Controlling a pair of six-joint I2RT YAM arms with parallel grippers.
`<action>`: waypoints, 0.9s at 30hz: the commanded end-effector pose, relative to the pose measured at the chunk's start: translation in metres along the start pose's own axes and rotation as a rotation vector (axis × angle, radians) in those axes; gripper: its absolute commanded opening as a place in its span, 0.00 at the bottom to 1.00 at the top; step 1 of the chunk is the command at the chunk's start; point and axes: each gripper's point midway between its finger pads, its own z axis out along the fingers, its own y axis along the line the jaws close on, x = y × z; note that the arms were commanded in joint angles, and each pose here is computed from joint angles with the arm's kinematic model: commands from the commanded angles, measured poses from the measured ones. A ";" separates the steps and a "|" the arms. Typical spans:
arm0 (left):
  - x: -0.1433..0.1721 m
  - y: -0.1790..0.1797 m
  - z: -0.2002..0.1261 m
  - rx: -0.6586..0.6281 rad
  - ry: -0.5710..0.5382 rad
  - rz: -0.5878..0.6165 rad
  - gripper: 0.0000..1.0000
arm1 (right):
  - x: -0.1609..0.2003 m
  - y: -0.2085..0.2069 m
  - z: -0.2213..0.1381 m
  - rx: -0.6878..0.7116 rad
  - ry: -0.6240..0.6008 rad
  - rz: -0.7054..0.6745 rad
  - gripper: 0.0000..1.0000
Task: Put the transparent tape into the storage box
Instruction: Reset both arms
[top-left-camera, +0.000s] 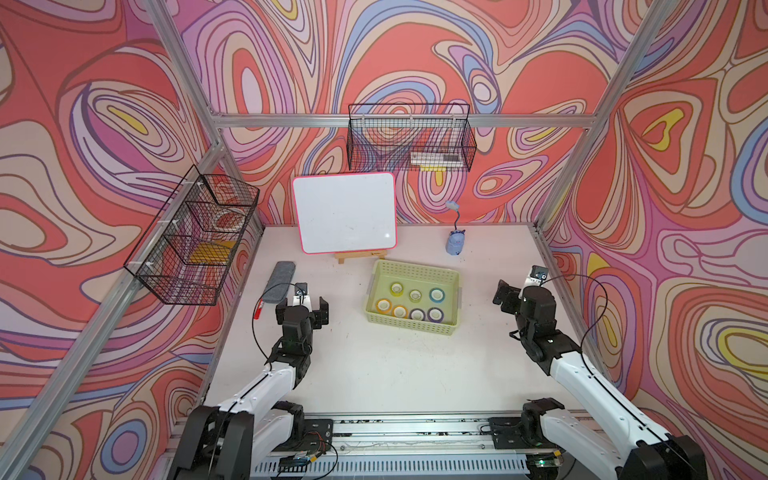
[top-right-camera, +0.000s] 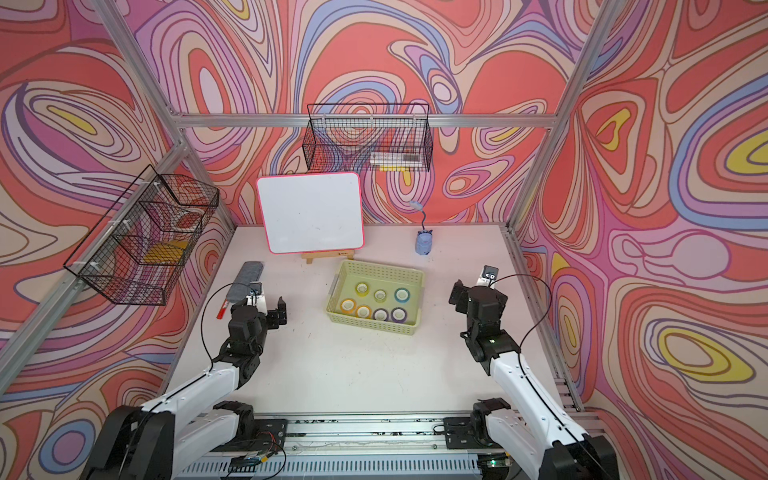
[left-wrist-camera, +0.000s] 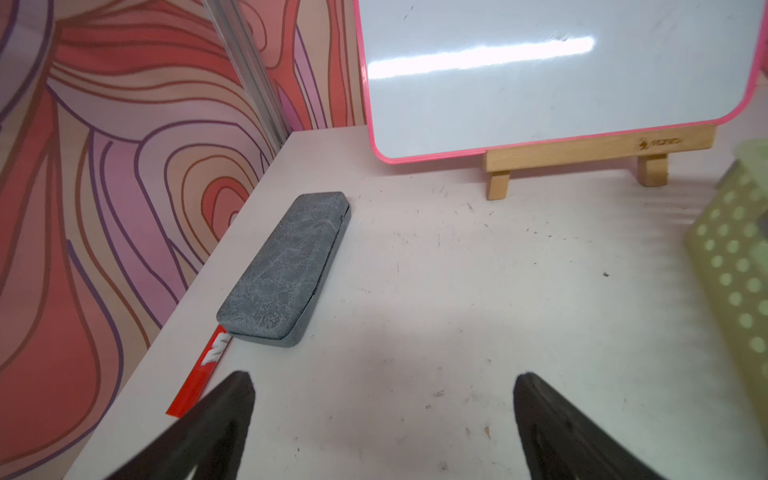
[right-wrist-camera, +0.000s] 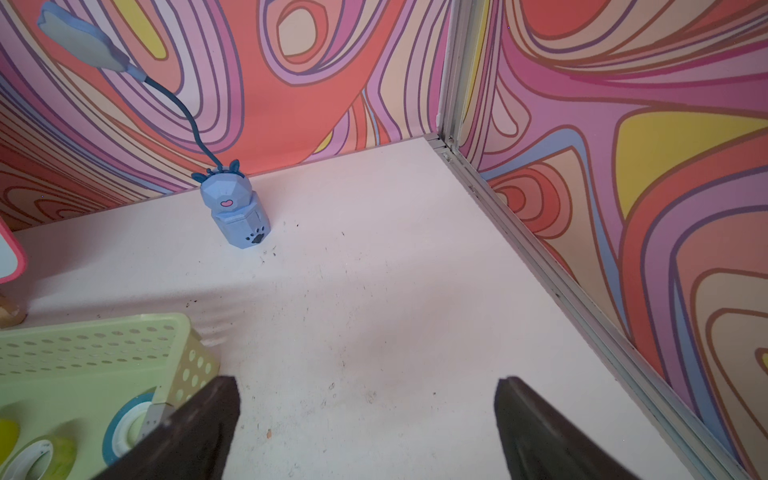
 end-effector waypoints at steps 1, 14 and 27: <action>-0.019 -0.009 0.021 0.094 -0.076 -0.056 0.99 | -0.017 -0.002 -0.002 0.001 -0.113 0.001 0.98; 0.004 -0.009 0.059 0.088 0.000 -0.076 0.99 | -0.001 -0.011 0.030 0.017 -0.057 0.020 0.98; 0.004 -0.012 0.059 0.110 -0.002 -0.066 0.99 | 0.008 -0.008 0.067 -0.050 -0.056 0.046 0.98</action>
